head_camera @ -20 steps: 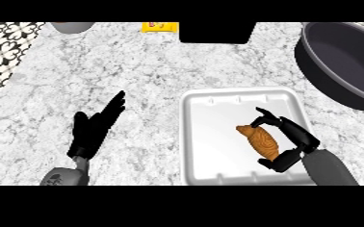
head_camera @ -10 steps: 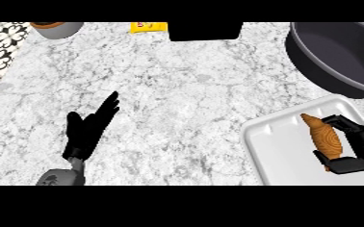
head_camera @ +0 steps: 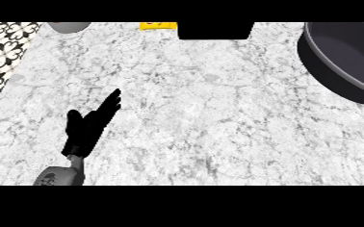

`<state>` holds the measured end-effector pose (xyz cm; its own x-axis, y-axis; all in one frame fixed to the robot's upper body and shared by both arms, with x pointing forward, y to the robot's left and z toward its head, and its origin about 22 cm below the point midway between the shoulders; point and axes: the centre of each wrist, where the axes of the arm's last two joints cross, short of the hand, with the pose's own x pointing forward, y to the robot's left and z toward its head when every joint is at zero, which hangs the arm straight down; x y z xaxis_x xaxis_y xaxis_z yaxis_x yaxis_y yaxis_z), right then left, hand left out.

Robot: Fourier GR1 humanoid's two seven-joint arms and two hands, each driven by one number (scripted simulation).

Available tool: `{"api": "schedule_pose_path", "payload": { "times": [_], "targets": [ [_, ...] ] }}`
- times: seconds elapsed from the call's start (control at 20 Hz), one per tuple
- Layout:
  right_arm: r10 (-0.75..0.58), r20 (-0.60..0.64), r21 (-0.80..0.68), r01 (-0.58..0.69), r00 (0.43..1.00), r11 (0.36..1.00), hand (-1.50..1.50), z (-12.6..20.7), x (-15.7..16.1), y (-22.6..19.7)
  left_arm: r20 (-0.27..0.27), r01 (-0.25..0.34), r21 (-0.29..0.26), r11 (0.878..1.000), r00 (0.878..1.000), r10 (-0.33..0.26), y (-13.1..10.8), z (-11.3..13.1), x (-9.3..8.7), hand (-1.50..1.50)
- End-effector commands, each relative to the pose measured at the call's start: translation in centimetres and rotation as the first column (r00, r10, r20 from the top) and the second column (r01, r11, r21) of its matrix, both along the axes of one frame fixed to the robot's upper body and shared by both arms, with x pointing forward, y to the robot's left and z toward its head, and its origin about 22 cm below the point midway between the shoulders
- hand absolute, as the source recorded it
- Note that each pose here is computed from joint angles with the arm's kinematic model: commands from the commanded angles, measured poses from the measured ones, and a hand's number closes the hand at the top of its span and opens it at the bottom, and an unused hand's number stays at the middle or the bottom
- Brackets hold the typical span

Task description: Pick the croissant from the tray and place it in the pot

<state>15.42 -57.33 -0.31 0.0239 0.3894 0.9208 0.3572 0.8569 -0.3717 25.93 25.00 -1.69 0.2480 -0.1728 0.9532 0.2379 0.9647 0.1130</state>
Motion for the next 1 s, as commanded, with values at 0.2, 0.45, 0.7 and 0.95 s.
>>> {"api": "schedule_pose_path", "payload": {
  "times": [0.2,0.45,0.7,0.95],
  "targets": [
    [-0.046,0.087,-0.173,0.061,0.995,0.983,1.50,5.4,-0.6,-3.6,-0.006,0.011,0.000,1.000,1.000,-0.011,0.7,0.4,0.6,0.00],
    [-0.045,0.083,-0.304,0.068,0.996,0.950,1.50,8.0,1.8,-3.7,-0.024,0.021,0.000,1.000,0.999,-0.021,-1.3,0.0,-0.1,0.00],
    [-0.054,0.051,-0.355,0.069,0.997,0.932,1.50,11.8,5.3,-3.5,0.001,0.029,0.001,1.000,1.000,-0.029,-1.1,-0.2,0.5,0.00],
    [-0.074,0.012,-0.408,0.073,0.997,0.910,1.50,14.4,9.8,-1.6,0.008,0.021,-0.008,1.000,1.000,-0.021,-1.4,0.2,1.0,0.00]
  ]
}}
